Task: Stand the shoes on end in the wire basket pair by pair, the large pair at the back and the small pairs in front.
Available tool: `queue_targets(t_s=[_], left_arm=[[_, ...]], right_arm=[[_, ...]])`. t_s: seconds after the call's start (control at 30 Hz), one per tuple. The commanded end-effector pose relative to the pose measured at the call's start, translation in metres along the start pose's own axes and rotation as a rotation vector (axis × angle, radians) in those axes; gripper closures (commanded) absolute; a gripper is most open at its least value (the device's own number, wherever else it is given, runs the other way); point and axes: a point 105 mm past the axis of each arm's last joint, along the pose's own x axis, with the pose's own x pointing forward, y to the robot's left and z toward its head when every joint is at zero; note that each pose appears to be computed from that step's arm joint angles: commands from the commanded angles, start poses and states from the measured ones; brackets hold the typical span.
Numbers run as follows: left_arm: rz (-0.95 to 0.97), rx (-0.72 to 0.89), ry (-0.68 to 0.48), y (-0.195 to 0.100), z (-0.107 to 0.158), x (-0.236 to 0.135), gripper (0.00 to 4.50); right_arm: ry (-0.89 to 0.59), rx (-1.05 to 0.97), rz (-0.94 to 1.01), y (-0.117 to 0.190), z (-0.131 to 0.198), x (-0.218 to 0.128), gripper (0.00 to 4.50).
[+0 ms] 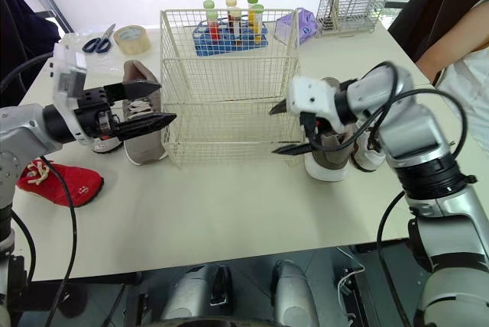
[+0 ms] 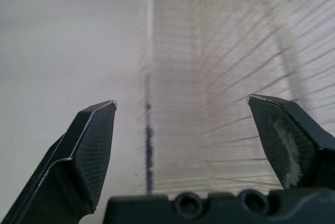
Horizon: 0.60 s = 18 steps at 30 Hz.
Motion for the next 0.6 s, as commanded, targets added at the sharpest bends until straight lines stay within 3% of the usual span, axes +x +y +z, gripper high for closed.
queue_targets(t_s=[0.03, 0.13, 0.3, 0.6], left_arm=[[-0.009, 0.041, -0.029, -0.004, 0.01, -0.001, 0.0], [-0.017, 0.036, -0.036, -0.005, 0.008, 0.001, 0.0], [-0.042, 0.013, -0.049, -0.002, 0.003, 0.007, 0.0], [-0.152, -0.002, -0.076, 0.004, -0.001, 0.035, 0.0]], right_arm=[[-0.107, 0.031, -0.154, -0.012, 0.032, -0.043, 0.04], [-0.088, 0.127, -0.312, -0.014, 0.029, -0.078, 0.04], [0.113, 0.355, -0.631, 0.001, -0.006, -0.108, 0.04], [0.132, 0.736, -1.005, 0.05, -0.055, -0.077, 0.04]])
